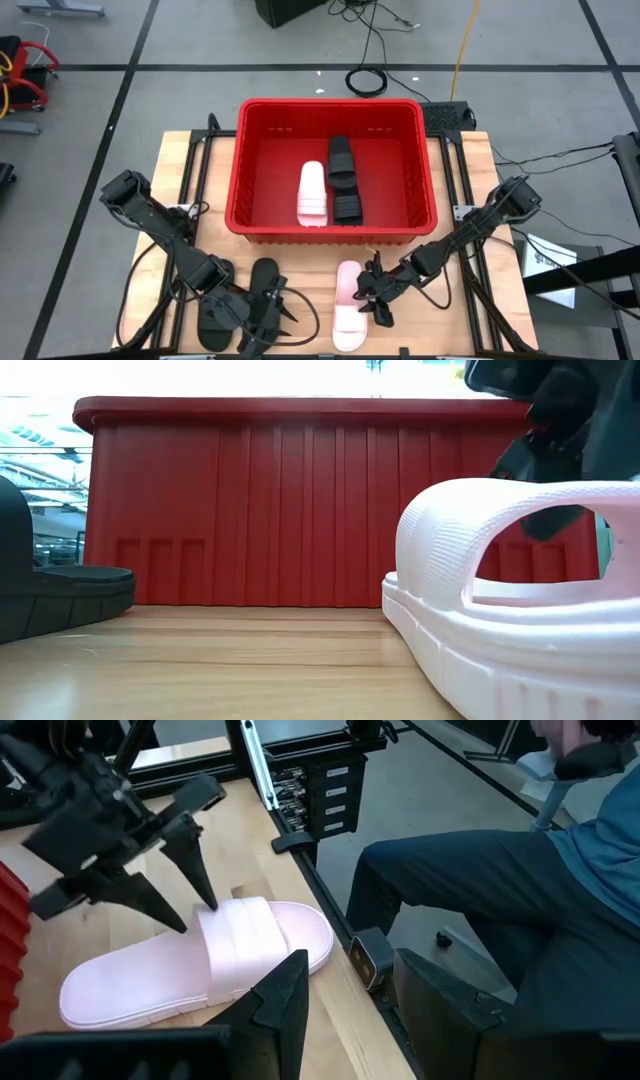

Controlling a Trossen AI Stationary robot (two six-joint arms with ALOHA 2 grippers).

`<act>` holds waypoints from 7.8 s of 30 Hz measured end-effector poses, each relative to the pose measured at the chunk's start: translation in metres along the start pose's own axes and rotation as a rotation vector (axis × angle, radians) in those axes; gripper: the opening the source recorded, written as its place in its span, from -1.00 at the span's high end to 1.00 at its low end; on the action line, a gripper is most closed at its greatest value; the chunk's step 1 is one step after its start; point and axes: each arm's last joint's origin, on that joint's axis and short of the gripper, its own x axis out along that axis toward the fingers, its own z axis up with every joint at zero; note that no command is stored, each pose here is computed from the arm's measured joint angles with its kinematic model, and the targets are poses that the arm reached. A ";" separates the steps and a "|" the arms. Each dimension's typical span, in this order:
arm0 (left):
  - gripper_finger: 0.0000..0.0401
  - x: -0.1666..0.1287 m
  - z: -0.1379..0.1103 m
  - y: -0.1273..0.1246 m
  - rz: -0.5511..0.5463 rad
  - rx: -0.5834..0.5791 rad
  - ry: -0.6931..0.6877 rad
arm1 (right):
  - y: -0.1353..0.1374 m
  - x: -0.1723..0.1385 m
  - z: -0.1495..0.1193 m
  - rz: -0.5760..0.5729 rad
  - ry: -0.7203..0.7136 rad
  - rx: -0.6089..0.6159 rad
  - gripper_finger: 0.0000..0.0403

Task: Pick and place slides into bin
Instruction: Put the pink slide into the red bin

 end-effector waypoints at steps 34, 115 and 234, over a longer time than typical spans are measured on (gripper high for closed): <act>0.28 0.002 0.001 0.008 0.020 -0.007 0.002 | -0.005 0.018 0.014 0.256 -0.037 -0.092 0.97; 0.28 -0.145 0.029 0.188 0.670 0.078 0.058 | -0.098 -0.208 0.160 -0.364 -0.358 -0.485 0.97; 0.95 -0.112 0.026 0.270 0.981 0.842 0.491 | -0.242 -0.249 0.248 0.069 -0.380 -0.282 0.49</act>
